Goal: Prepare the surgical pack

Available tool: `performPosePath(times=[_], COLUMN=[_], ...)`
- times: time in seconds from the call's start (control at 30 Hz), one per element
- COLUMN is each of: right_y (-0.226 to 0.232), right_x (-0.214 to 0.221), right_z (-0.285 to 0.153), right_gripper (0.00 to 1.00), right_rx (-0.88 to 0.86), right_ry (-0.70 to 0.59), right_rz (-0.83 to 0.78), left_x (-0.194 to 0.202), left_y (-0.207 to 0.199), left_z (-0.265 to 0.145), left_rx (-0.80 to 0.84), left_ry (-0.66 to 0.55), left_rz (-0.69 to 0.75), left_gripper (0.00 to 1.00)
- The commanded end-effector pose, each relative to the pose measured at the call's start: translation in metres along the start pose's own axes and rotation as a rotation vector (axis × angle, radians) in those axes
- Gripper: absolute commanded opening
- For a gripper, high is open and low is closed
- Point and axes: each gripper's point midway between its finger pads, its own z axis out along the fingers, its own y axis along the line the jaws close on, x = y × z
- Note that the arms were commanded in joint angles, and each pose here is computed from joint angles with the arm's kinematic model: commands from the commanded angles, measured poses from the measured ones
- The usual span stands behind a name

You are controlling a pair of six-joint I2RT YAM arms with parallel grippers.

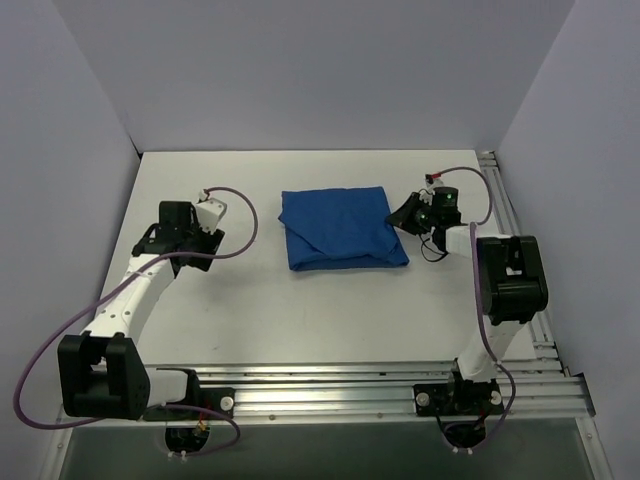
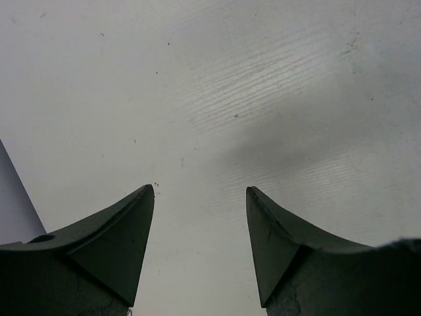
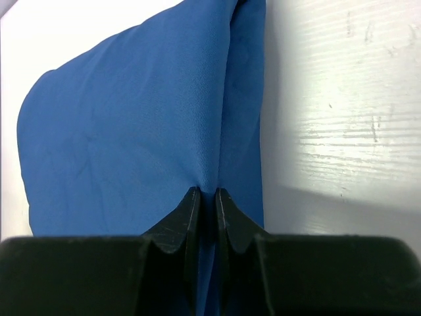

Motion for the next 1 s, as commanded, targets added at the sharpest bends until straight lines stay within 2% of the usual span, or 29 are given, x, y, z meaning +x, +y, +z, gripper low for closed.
performPosePath(times=[0.0,0.1,0.13,0.2,0.33,0.4,0.47,0.63,0.8,0.97], right_y=[0.028,0.049,0.068,0.088,0.133,0.148,0.180,0.216,0.280,0.330], right_x=[0.006,0.018,0.035,0.039,0.063,0.094,0.105,0.146,0.165,0.201], right_z=[0.001,0.006,0.014,0.024,0.074,0.092,0.101,0.122,0.120,0.136], right_gripper=[0.00,0.00,0.00,0.00,0.00,0.00,0.00,0.00,0.00,0.00], right_rx=[0.000,-0.029,-0.058,-0.103,-0.202,-0.219,-0.266,-0.290,-0.364,-0.434], right_ry=[-0.098,-0.188,-0.172,-0.192,-0.073,0.015,0.039,0.139,0.089,0.144], right_rz=[0.039,0.142,0.147,0.178,0.139,0.111,0.063,0.037,0.173,0.173], left_x=[-0.005,-0.001,-0.001,0.001,-0.001,-0.003,-0.004,-0.013,-0.019,-0.018], left_y=[0.006,0.002,0.002,0.002,0.005,0.007,0.009,0.013,0.014,0.014], left_z=[-0.004,-0.006,-0.007,-0.012,-0.023,-0.030,-0.035,-0.048,-0.056,-0.059], left_rx=[-0.004,0.013,0.015,0.016,0.005,-0.004,-0.012,-0.021,-0.019,-0.025], left_ry=[-0.011,0.001,0.006,0.010,-0.007,-0.020,-0.023,-0.049,-0.060,-0.066], left_rz=[-0.040,-0.050,-0.050,-0.053,-0.054,-0.053,-0.056,-0.071,-0.096,-0.097], left_gripper=[0.67,0.67,0.67,0.67,0.67,0.67,0.67,0.67,0.67,0.67])
